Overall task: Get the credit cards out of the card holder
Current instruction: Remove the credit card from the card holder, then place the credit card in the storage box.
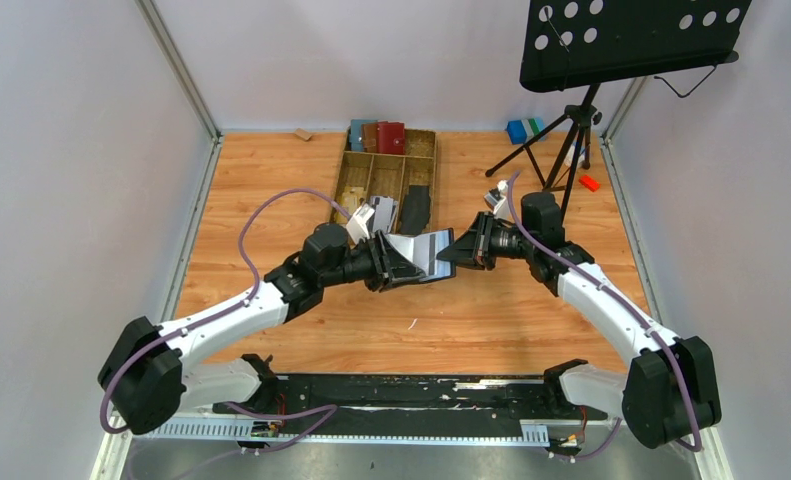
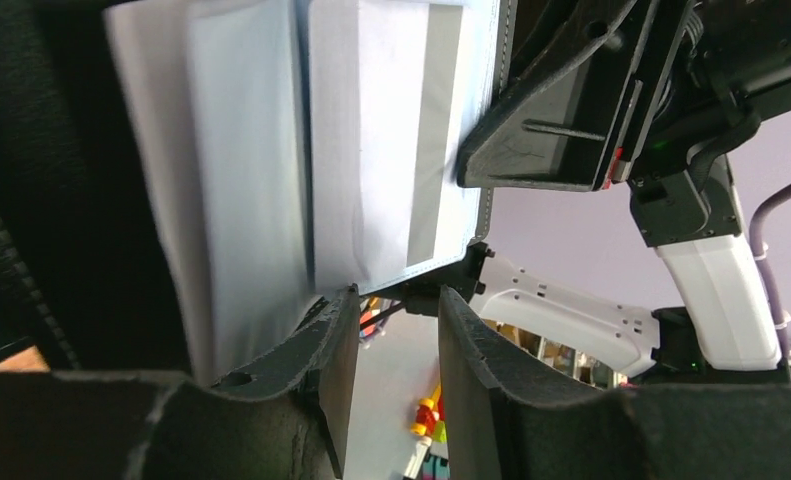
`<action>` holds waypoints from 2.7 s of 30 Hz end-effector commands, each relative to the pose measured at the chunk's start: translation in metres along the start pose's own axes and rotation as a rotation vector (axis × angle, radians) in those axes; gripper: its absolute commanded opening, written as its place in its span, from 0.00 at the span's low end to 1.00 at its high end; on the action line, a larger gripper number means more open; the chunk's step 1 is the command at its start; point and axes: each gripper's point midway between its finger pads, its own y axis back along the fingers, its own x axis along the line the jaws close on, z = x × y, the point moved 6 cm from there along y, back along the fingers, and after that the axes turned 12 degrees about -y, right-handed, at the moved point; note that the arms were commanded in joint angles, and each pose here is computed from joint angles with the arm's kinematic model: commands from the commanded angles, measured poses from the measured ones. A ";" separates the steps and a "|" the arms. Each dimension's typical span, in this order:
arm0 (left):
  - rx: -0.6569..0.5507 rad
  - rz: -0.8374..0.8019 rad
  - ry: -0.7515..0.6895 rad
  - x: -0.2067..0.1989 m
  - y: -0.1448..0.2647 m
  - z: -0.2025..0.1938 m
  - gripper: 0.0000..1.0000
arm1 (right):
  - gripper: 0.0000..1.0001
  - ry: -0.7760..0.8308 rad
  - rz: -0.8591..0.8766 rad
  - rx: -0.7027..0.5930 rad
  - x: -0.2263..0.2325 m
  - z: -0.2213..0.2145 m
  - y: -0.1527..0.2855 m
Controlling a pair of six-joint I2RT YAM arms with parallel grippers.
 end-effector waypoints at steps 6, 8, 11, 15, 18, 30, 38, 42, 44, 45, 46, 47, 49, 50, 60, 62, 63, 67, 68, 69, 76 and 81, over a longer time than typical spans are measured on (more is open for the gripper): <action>-0.124 -0.016 0.008 -0.002 0.020 0.015 0.51 | 0.00 0.046 0.099 0.038 0.022 -0.006 0.005; -0.132 -0.008 0.009 -0.001 0.022 0.015 0.52 | 0.00 0.048 0.099 0.037 0.022 -0.006 0.005; -0.141 0.003 0.011 0.000 0.023 0.016 0.52 | 0.00 0.050 0.102 0.041 0.023 -0.006 0.006; -0.151 0.036 0.035 0.006 0.023 0.017 0.52 | 0.00 0.047 0.116 0.061 0.022 -0.009 0.006; -0.131 0.023 0.046 0.006 0.020 0.017 0.52 | 0.00 0.063 0.156 0.073 0.027 -0.010 0.007; -0.149 -0.158 0.082 -0.017 0.017 0.025 0.15 | 0.00 0.035 0.257 0.108 0.035 -0.015 0.007; -0.149 -0.132 0.048 -0.017 0.020 0.026 0.00 | 0.45 0.053 0.234 0.103 0.035 -0.013 0.005; -0.143 -0.127 0.040 -0.017 0.019 0.026 0.00 | 0.16 0.055 0.214 0.101 0.034 -0.012 0.003; -0.144 -0.115 0.037 -0.015 0.020 0.026 0.00 | 0.03 0.049 0.200 0.097 0.032 -0.012 0.002; -0.148 -0.106 0.037 -0.013 0.022 0.027 0.00 | 0.00 0.046 0.192 0.095 0.031 -0.011 0.002; -0.153 -0.095 0.041 -0.010 0.023 0.027 0.00 | 0.00 0.045 0.181 0.088 0.030 -0.011 0.002; -0.161 -0.079 0.048 -0.007 0.026 0.028 0.00 | 0.00 0.051 0.169 0.071 0.029 -0.009 0.003; -0.194 -0.046 0.071 0.003 0.033 0.030 0.00 | 0.00 0.051 0.146 0.036 0.027 -0.007 0.007; -0.217 -0.037 0.080 0.007 0.037 0.030 0.00 | 0.00 0.046 0.138 0.024 0.025 -0.006 0.009; -0.232 -0.052 0.077 0.013 0.046 0.028 0.00 | 0.00 0.041 0.128 0.012 0.020 -0.003 0.008; -0.229 -0.027 0.056 0.013 0.046 0.031 0.00 | 0.00 0.029 0.046 -0.014 0.011 -0.001 0.009; -0.217 0.009 0.035 0.015 0.047 0.030 0.00 | 0.00 0.031 -0.021 -0.039 0.005 0.001 0.009; -0.169 0.141 -0.059 0.020 0.050 0.038 0.00 | 0.00 0.024 -0.240 -0.058 -0.019 0.005 0.014; -0.156 0.176 -0.085 0.021 0.051 0.040 0.00 | 0.00 0.022 -0.266 -0.061 -0.023 0.005 0.015; -0.145 0.206 -0.105 0.022 0.051 0.043 0.00 | 0.00 0.017 -0.296 -0.066 -0.027 0.005 0.017; -0.113 0.381 -0.159 0.049 0.051 0.078 0.00 | 0.00 0.057 -0.471 -0.113 -0.042 0.008 0.033; -0.080 0.416 -0.202 0.065 0.036 0.115 0.00 | 0.00 0.123 -0.536 -0.137 -0.039 0.008 0.046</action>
